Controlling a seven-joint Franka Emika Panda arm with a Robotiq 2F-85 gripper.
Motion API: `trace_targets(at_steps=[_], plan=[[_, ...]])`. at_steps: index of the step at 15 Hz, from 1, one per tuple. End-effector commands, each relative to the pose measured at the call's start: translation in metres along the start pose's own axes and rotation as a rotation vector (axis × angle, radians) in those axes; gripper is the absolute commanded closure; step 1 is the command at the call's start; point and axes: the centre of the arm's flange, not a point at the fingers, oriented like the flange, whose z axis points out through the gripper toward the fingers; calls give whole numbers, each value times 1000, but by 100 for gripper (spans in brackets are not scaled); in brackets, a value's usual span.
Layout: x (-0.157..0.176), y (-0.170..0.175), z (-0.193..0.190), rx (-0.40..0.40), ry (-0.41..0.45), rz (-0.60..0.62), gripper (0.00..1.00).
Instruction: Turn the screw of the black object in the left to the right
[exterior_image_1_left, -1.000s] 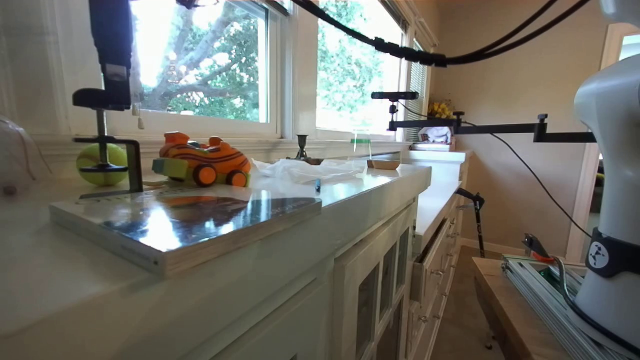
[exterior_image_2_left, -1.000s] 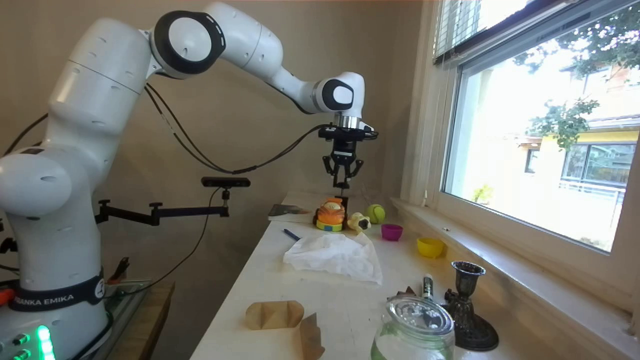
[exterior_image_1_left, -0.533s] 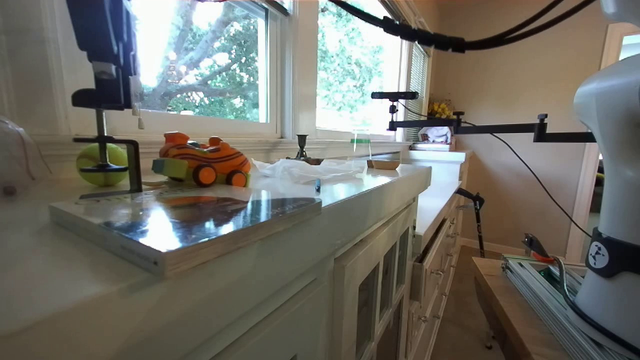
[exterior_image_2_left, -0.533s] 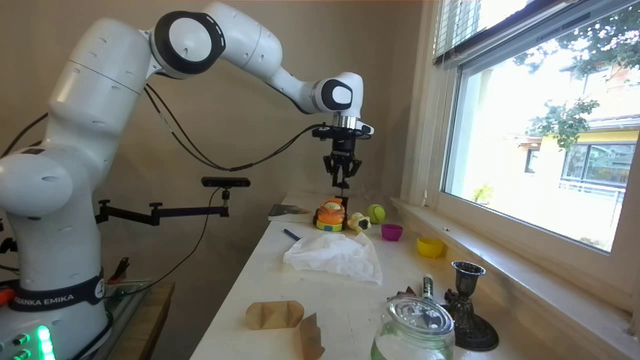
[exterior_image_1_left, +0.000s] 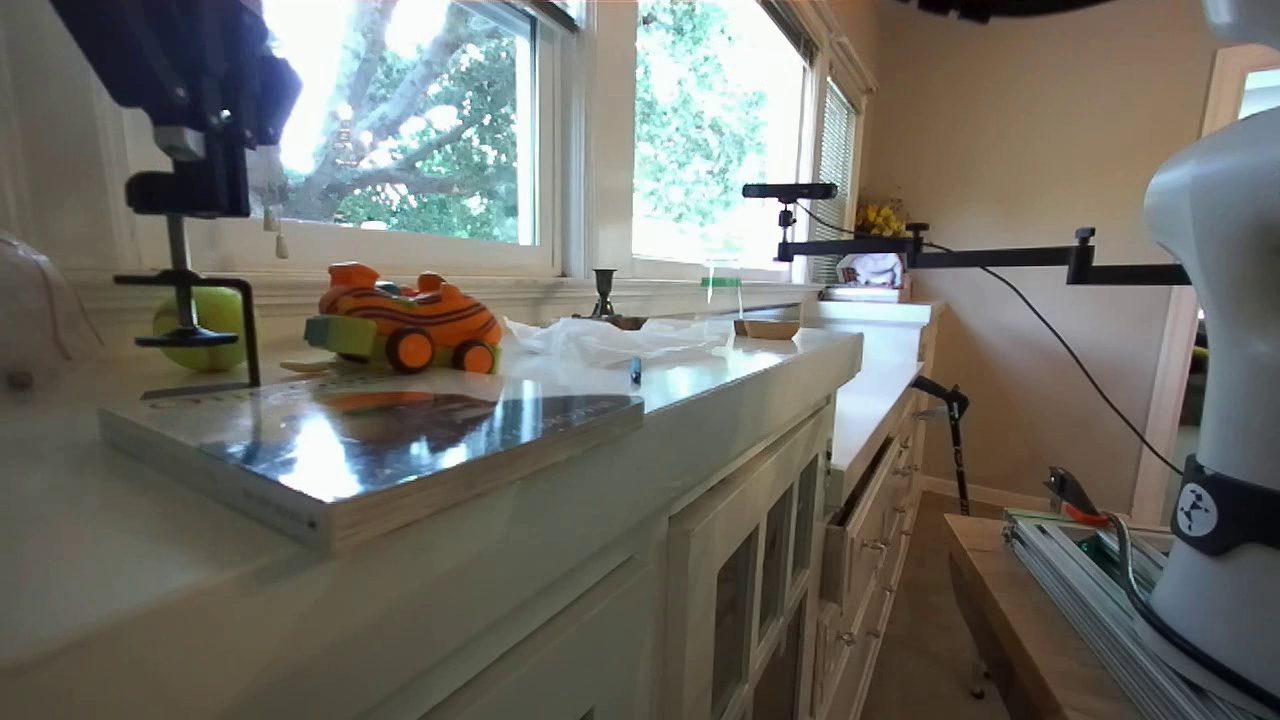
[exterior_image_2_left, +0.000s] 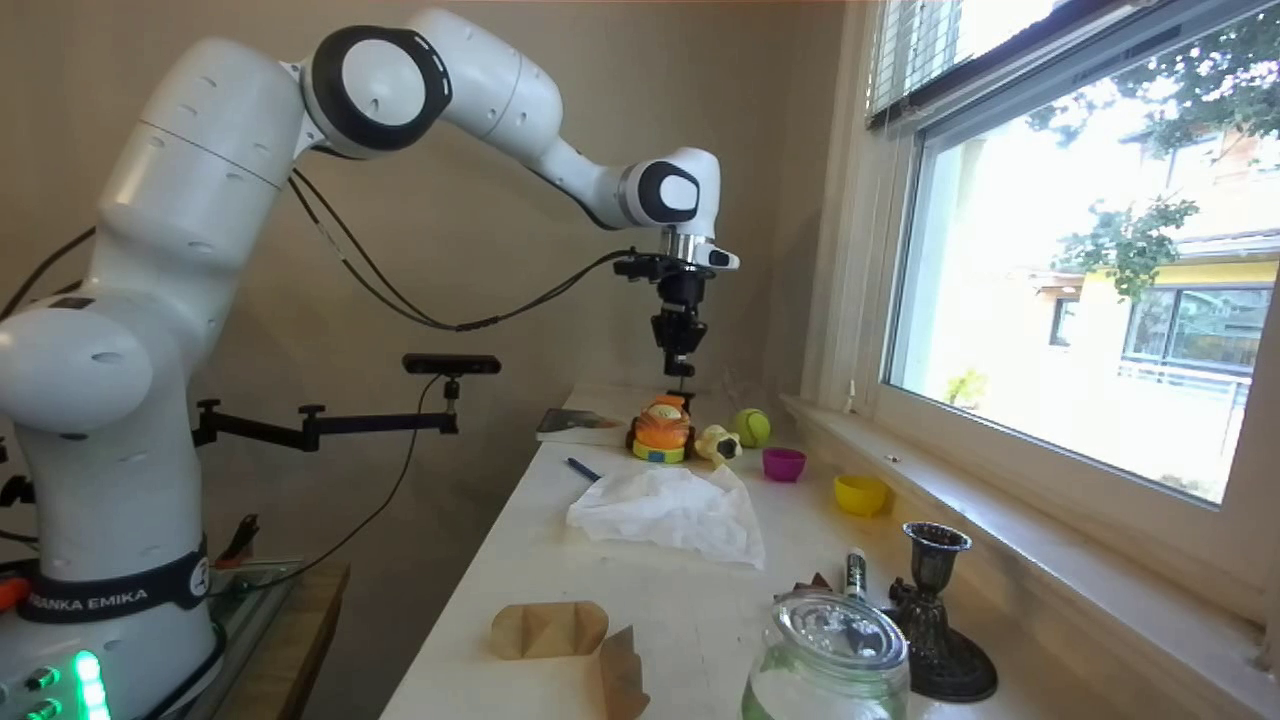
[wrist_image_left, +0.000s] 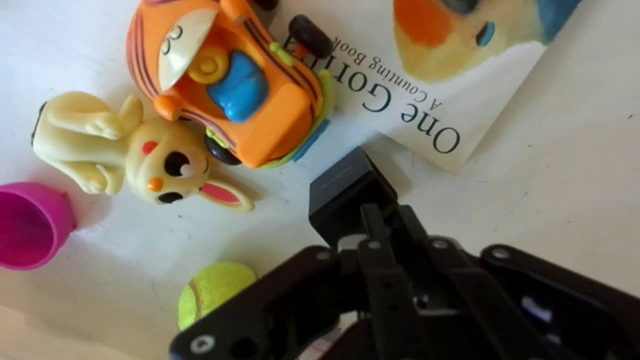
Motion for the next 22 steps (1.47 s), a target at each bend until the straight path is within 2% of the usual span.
trace_targets(at_steps=[1,2,10,14,18,19,20,21,22], plan=[[0,-9,3,14,-14,151,98],[0,-10,2,14,-15,178,96],[-2,-12,-4,15,-9,337,98],[-2,-9,-4,34,-4,443,98],[-3,-6,-8,52,-8,494,98],[-3,-6,-9,61,-10,500,95],[-5,-6,-11,66,-12,504,67],[-7,-8,-15,70,-8,495,66],[-10,-10,-21,66,-3,488,60]])
